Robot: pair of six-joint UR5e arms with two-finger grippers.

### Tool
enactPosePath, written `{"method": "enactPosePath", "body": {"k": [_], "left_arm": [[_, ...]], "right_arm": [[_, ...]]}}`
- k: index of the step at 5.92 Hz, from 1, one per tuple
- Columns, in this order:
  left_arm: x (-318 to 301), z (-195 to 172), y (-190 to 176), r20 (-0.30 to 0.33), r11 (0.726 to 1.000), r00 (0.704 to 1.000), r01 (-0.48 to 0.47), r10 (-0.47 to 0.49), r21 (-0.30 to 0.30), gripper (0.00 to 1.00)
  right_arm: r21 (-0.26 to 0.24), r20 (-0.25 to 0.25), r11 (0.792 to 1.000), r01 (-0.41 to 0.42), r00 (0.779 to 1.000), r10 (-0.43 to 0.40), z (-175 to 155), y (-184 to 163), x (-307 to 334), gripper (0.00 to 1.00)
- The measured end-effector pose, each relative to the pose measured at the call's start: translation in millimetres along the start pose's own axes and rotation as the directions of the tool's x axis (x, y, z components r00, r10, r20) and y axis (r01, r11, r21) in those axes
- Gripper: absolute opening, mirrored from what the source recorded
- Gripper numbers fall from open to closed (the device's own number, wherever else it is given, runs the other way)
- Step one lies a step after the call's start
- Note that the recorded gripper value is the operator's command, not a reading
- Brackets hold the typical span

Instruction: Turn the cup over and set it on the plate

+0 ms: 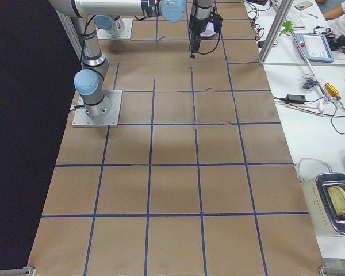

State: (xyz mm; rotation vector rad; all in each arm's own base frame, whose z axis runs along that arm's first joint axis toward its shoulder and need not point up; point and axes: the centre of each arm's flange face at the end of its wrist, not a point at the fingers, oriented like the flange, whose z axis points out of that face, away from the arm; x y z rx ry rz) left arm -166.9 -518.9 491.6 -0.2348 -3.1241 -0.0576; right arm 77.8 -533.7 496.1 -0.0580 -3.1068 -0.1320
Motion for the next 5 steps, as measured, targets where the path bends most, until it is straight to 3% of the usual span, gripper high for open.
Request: {"method": "enactPosePath", "body": {"k": [5], "left_arm": [[-0.6, -4.2, 0.9, 0.004, 1.0, 1.0, 0.005, -0.005, 0.015, 0.99]], "right_arm": [[0.0, 0.0, 1.0, 0.0, 1.0, 0.0, 0.0, 0.0, 0.0, 1.0]]}}
